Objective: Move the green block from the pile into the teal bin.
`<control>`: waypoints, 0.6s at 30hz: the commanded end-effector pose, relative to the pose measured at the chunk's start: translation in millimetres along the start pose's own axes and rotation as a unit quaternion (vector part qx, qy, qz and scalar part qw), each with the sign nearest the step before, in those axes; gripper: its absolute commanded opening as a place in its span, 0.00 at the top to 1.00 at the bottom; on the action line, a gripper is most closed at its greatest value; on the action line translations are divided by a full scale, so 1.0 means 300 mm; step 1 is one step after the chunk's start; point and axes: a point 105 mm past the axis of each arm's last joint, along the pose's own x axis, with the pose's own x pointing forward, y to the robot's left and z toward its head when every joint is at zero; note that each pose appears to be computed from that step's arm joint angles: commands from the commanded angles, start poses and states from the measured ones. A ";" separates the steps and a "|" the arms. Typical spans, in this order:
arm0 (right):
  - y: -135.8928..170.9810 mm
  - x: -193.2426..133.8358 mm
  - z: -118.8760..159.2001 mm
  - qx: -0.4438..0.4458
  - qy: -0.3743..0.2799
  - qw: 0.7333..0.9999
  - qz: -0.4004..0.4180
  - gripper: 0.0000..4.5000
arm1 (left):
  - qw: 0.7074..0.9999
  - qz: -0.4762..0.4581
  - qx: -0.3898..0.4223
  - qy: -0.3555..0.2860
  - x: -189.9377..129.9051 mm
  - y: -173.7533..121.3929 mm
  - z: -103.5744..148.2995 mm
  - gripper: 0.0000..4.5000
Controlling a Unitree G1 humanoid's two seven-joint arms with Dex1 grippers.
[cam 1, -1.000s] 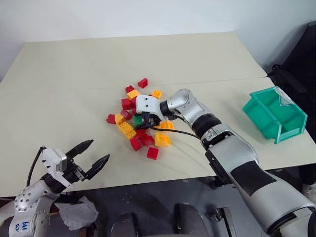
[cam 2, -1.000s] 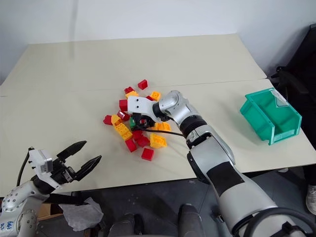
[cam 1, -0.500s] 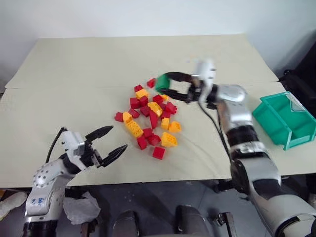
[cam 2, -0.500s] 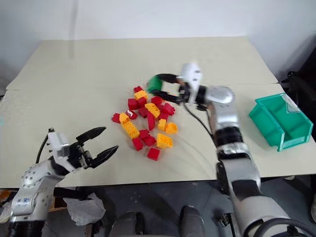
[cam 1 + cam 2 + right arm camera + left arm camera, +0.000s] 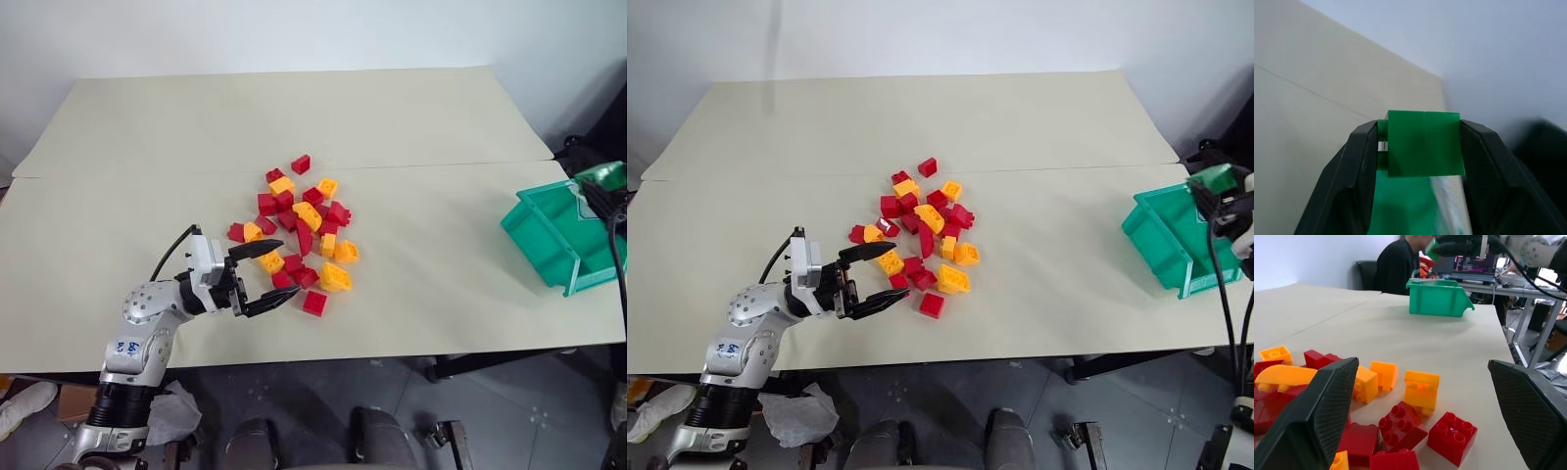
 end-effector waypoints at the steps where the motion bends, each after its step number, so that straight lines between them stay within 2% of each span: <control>1: -0.078 -0.019 -0.030 0.000 0.033 0.998 -0.045 0.53 | 1.000 -0.015 0.014 -0.014 0.019 -0.004 0.025 0.00; 5: -0.077 -0.015 -0.067 0.028 0.051 0.997 -0.043 0.53 | 0.999 -0.019 0.017 -0.021 0.033 -0.005 0.033 0.00; 12: -0.032 -0.007 -0.073 0.045 0.053 0.998 -0.011 0.01 | 1.000 -0.010 0.016 -0.023 0.022 -0.009 0.033 0.00; 16: -0.023 -0.011 -0.051 0.046 0.037 0.998 0.006 0.00 | 1.000 0.004 0.013 -0.020 0.002 -0.001 0.031 0.00; 18: 0.028 -0.013 -0.004 0.044 -0.005 0.997 0.058 0.00 | 1.000 0.021 0.010 -0.008 -0.029 0.018 0.024 0.00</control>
